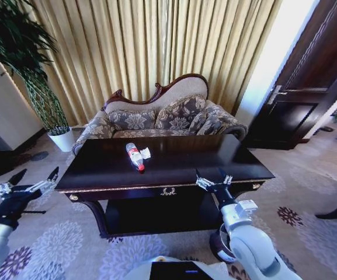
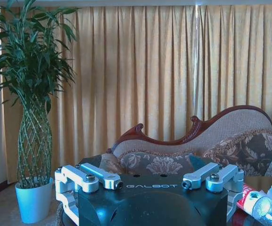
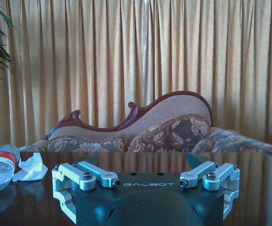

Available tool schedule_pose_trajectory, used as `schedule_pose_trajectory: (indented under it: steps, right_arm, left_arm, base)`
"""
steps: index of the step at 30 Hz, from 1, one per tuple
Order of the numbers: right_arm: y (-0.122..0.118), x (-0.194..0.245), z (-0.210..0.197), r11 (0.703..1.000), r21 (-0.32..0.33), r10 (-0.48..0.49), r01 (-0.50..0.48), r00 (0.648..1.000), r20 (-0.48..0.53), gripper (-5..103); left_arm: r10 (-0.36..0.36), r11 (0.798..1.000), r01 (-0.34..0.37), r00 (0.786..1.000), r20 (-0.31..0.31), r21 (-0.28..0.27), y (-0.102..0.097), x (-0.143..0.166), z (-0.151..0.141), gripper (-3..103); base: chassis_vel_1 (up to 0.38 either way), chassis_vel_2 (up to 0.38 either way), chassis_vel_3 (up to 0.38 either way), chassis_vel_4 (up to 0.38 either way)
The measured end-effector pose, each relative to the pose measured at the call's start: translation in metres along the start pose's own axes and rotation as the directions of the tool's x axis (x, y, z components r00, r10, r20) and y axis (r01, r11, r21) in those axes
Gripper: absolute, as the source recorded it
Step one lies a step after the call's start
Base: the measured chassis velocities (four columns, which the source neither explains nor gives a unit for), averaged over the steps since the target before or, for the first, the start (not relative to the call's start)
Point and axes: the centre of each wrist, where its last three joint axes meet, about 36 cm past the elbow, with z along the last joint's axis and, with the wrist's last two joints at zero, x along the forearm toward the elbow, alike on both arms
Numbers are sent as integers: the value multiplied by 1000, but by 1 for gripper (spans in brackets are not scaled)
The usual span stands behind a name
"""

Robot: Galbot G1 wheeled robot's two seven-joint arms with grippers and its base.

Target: Move to the front of the table and place the trash on the table into the trash bin.

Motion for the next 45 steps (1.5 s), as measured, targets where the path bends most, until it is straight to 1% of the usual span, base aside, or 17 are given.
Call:
schedule_pose_trajectory:
  steps: [14, 20, 23, 24, 25, 28, 29, 32, 33, 34, 37, 40, 43, 44, 45]
  right_arm:
    - [3, -3, 6, 1000, 7, -13, 13, 1000, -14, 100]
    - [3, -10, 4, 999, -16, -42, 42, 999, -17, 100]
    - [2, -18, -4, 992, -67, -113, 111, 993, -34, 100]
    - [1, -20, -6, 990, -70, -125, 123, 992, -33, 100]
    - [1, -20, -6, 990, -70, -125, 123, 992, -33, 100]
    - [-4, -34, -19, 980, -76, -185, 183, 982, -26, 100]
    - [-4, -34, -19, 980, -76, -185, 183, 982, -26, 100]
    - [-11, -50, -26, 967, -84, -243, 239, 969, -36, 100]
    - [-13, -57, -26, 962, -84, -264, 259, 964, -43, 100]
    - [-13, -57, -26, 962, -84, -264, 259, 964, -43, 100]
    - [-20, -82, -22, 949, -80, -309, 304, 949, -68, 100]
    - [-22, -96, -19, 945, -79, -323, 317, 943, -78, 100]
    - [-19, -126, -20, 922, -81, -386, 379, 918, -95, 100]
    - [-19, -126, -20, 922, -81, -386, 379, 918, -95, 100]
    - [-17, -131, -21, 914, -82, -405, 398, 909, -101, 100]
  left_arm:
    - [2, 1000, -2, 1000, 9, 3, -3, 3, 0, 100]
    - [4, 1000, -4, 1000, 19, -2, -5, 5, -1, 100]
    - [3, 1000, -3, 1000, 22, -3, -7, 7, -1, 100]
    - [1, 1000, 0, 1000, 20, -3, -7, 8, -1, 100]
    - [1, 1000, 0, 1000, 20, -3, -7, 8, -1, 100]
    - [-9, 1000, 9, 1000, 16, 3, -9, 9, 2, 100]
    - [-9, 1000, 9, 1000, 16, 3, -9, 9, 2, 100]
    - [-15, 1000, 15, 1000, 23, 15, -12, 12, 2, 100]
    - [-18, 1000, 18, 1000, 24, 21, -13, 12, 2, 100]
    - [-18, 1000, 18, 1000, 24, 21, -13, 12, 2, 100]
    - [-31, 999, 30, 999, 18, 41, -15, 14, 5, 100]
    - [-40, 998, 39, 999, 11, 47, -15, 14, 5, 100]
    - [-52, 998, 51, 999, 11, 47, -16, 14, 6, 100]
    - [-52, 998, 51, 999, 11, 47, -16, 14, 6, 100]
    - [-55, 997, 55, 998, 12, 47, -16, 14, 6, 100]
  base:
    - [-59, 62, 64, -61]
    - [0, 0, 0, 0]
    - [0, 0, 0, 0]
    - [0, 0, 0, 0]
    - [0, 0, 0, 0]
    - [0, 0, 0, 0]
    - [0, 0, 0, 0]
    - [0, 0, 0, 0]
    - [0, 0, 0, 0]
    - [0, 0, 0, 0]
    - [0, 0, 0, 0]
    - [0, 0, 0, 0]
    - [0, 0, 0, 0]
    - [0, 0, 0, 0]
    - [0, 0, 0, 0]
